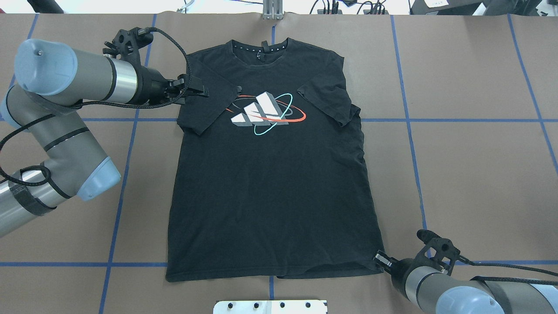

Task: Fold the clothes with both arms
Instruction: 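Move the left gripper down to the hem corner nearest it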

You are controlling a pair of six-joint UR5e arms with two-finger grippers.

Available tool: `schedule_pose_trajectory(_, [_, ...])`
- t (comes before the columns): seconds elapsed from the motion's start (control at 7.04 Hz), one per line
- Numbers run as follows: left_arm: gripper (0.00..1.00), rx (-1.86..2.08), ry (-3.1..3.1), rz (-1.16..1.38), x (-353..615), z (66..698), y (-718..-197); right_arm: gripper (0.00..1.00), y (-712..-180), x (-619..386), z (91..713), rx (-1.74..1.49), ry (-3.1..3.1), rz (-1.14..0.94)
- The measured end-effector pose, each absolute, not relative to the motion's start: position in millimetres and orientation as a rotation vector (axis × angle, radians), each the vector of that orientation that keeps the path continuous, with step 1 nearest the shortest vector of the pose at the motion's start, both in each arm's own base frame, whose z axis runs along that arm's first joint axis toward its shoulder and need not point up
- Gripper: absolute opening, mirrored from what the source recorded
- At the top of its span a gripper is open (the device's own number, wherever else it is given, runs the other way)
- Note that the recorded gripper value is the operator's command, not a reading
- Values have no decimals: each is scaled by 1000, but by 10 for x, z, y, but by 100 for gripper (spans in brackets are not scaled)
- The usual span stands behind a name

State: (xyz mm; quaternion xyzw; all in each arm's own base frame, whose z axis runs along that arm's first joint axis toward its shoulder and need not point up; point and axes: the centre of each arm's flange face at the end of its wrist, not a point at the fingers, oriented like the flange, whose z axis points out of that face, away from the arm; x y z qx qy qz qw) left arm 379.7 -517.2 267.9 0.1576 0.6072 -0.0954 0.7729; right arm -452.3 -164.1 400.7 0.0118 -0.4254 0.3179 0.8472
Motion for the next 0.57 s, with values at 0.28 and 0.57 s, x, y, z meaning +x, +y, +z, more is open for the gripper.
schedule_pose_trajectory(0.28, [80, 344, 1321, -206, 3784, 2642, -5160, 0, -1622, -4477, 3958, 21, -905, 666])
schedule_pose_trajectory(0.57, [83, 322, 1325, -204, 3720, 2704, -5083, 0, -1608, -4192, 3825, 4, -922, 657])
